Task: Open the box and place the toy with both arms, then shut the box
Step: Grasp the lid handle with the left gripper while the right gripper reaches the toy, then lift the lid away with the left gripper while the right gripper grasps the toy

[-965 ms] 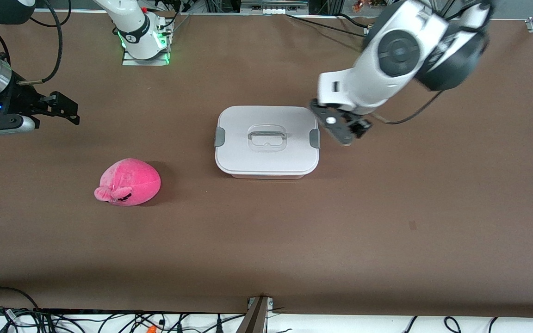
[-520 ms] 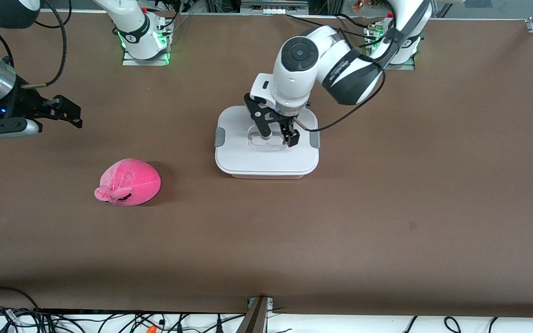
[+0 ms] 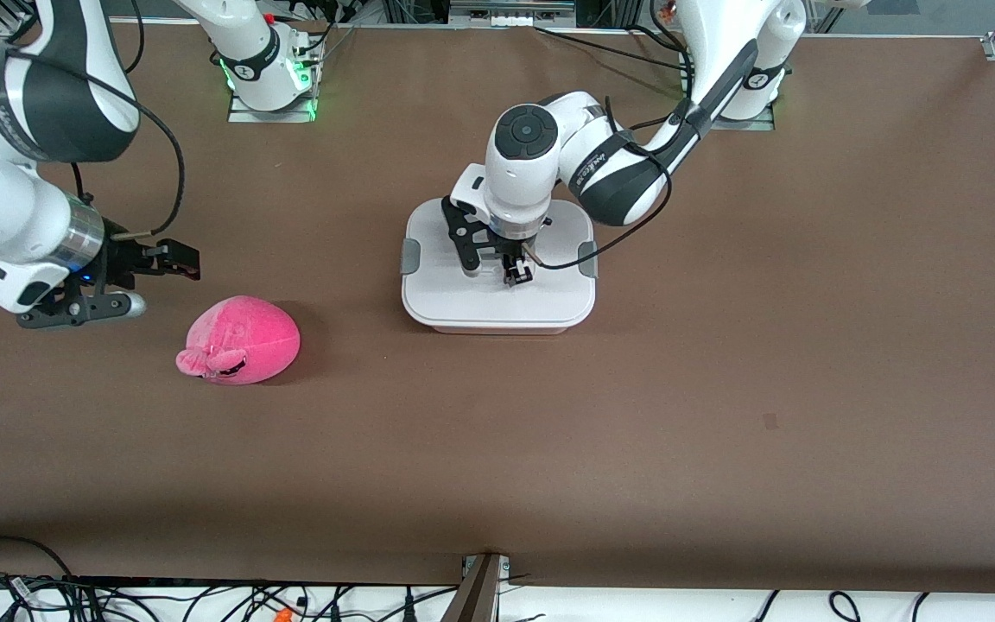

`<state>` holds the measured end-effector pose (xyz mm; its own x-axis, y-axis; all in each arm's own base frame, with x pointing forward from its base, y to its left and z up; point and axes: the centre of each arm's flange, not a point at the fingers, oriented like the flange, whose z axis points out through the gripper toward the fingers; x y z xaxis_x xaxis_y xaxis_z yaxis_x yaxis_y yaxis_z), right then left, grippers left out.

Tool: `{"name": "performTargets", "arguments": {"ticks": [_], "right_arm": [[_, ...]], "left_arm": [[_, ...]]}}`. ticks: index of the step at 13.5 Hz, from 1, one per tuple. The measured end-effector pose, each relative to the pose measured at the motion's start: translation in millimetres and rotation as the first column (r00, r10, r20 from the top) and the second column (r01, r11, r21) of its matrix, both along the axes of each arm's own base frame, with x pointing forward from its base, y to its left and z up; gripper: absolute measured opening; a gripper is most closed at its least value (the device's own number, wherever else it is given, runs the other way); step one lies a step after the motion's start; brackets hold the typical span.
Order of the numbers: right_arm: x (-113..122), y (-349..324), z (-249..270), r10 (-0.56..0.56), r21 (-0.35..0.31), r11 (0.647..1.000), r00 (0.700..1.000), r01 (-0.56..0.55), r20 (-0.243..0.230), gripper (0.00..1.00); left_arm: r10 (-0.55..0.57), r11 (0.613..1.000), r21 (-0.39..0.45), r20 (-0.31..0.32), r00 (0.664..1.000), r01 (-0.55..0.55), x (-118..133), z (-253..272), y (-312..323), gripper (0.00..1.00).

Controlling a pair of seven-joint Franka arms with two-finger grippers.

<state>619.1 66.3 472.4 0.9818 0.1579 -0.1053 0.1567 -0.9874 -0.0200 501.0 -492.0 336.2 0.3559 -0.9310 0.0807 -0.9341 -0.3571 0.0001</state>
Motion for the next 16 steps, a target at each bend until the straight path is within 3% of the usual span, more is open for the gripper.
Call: {"name": "performTargets", "arguments": {"ticks": [2, 4, 6, 9, 14, 16], "right_arm": [[7, 0, -38, 0.001, 0.002, 1.000, 1.000, -0.001, 0.006, 1.00], [3, -3, -93, -0.006, 0.001, 1.000, 1.000, 0.006, 0.007, 1.00], [-5, -10, -135, -0.016, -0.001, 1.000, 1.000, 0.016, 0.012, 1.00], [-7, -12, -154, -0.020, 0.000, 1.000, 1.000, 0.020, 0.023, 1.00], [0, -13, -184, -0.029, 0.008, 1.000, 0.999, 0.028, 0.046, 0.97], [2, -15, -186, -0.038, 0.015, 0.999, 0.998, 0.037, 0.052, 0.74]], "left_arm": [[-0.007, 1.000, 0.001, -0.001, 1.000, 0.007, -2, 0, -2, 0.18], [-0.035, 0.999, 0.005, -0.004, 0.999, 0.035, -6, 0, -5, 0.08], [-0.061, 0.998, 0.014, -0.008, 0.998, 0.061, -11, -1, -8, 0.08], [-0.097, 0.995, 0.036, -0.021, 0.995, 0.097, -13, 3, -8, 0.08], [-0.095, 0.987, 0.125, -0.040, 0.995, 0.100, -12, 61, 16, 0.06], [-0.073, 0.984, 0.158, -0.045, 0.996, 0.079, -10, 83, 33, 0.06]]}}
